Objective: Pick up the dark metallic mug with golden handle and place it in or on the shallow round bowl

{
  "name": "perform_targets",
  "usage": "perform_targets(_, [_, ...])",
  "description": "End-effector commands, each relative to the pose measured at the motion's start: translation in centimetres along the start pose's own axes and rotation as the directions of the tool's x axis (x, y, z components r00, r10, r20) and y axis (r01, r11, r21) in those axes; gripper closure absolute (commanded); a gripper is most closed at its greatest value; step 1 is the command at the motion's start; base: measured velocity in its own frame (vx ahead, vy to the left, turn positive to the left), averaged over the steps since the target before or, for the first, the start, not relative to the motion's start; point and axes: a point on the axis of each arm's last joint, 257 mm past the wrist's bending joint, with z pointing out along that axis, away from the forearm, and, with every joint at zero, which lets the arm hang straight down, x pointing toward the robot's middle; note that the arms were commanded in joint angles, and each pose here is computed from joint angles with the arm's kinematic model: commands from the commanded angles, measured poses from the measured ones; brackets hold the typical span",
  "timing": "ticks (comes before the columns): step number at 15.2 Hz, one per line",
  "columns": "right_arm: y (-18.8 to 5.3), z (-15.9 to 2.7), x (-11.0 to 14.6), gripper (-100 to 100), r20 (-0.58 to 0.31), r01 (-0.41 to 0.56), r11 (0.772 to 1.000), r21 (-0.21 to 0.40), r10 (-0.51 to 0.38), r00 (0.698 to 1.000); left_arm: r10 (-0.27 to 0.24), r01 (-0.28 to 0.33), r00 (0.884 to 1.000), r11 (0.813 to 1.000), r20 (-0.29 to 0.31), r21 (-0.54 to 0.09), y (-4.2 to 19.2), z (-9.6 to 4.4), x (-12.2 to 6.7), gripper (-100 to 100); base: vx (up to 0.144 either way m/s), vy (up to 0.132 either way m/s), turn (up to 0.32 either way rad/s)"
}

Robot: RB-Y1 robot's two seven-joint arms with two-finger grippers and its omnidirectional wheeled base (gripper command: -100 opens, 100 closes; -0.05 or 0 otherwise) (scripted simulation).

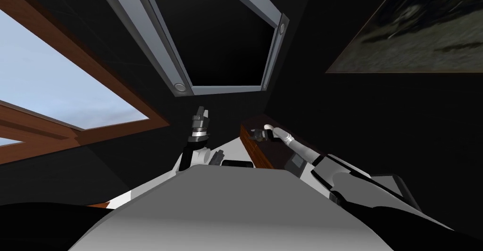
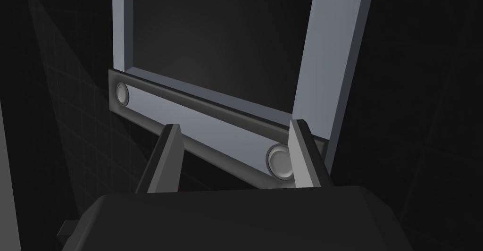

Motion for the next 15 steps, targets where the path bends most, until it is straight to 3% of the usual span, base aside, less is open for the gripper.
perform_targets(1, [-1.0, -1.0, 2.8, -100, -0.101, 0.042, 0.999, -0.005, -0.042, 0.994, 0.000, 0.000, 1.000, 1.000, 0.000, 0.000, 0.0, 0.0, 0.0, 0, 0.033, 0.003, 0.037])
perform_targets(5, [-3.0, -3.0, 7.5, -100, -0.262, 0.086, 0.996, -0.006, -0.084, 0.962, 0.000, 0.000, 1.000, 1.000, 0.000, 0.000, 0.0, 0.0, 0.0, 0, 0.040, 0.005, 0.034])
perform_targets(7, [-3.2, -3.3, 8.2, -100, -0.281, 0.095, 0.995, -0.003, -0.092, 0.955, 0.000, 0.000, 1.000, 1.000, 0.000, 0.000, 0.0, 0.0, 0.0, 0, 0.036, 0.008, 0.018])
perform_targets(10, [-4.6, -5.6, 12.0, -100, -0.413, 0.124, 0.992, -0.017, -0.120, 0.903, 0.000, 0.000, 1.000, 1.000, 0.000, 0.000, 0.0, 0.0, 0.0, 0, 0.030, 0.013, 0.030])
perform_targets(13, [-5.2, -7.0, 14.0, -100, -0.480, 0.142, 0.989, -0.029, -0.139, 0.866, 0.000, 0.000, 1.000, 1.000, 0.000, 0.000, 0.0, 0.0, 0.0, 0, 0.038, 0.015, 0.031])
perform_targets(14, [-5.6, -8.1, 15.6, -100, -0.529, 0.146, 0.988, -0.040, -0.145, 0.836, 0.000, 0.000, 1.000, 1.000, 0.000, 0.000, 0.0, 0.0, 0.0, 0, 0.040, 0.018, 0.036])
perform_targets(15, [-5.7, -8.2, 15.7, -100, -0.534, 0.151, 0.988, -0.041, -0.149, 0.833, 0.000, 0.000, 1.000, 1.000, 0.000, 0.000, 0.0, 0.0, 0.0, 0, 0.036, 0.018, 0.025])
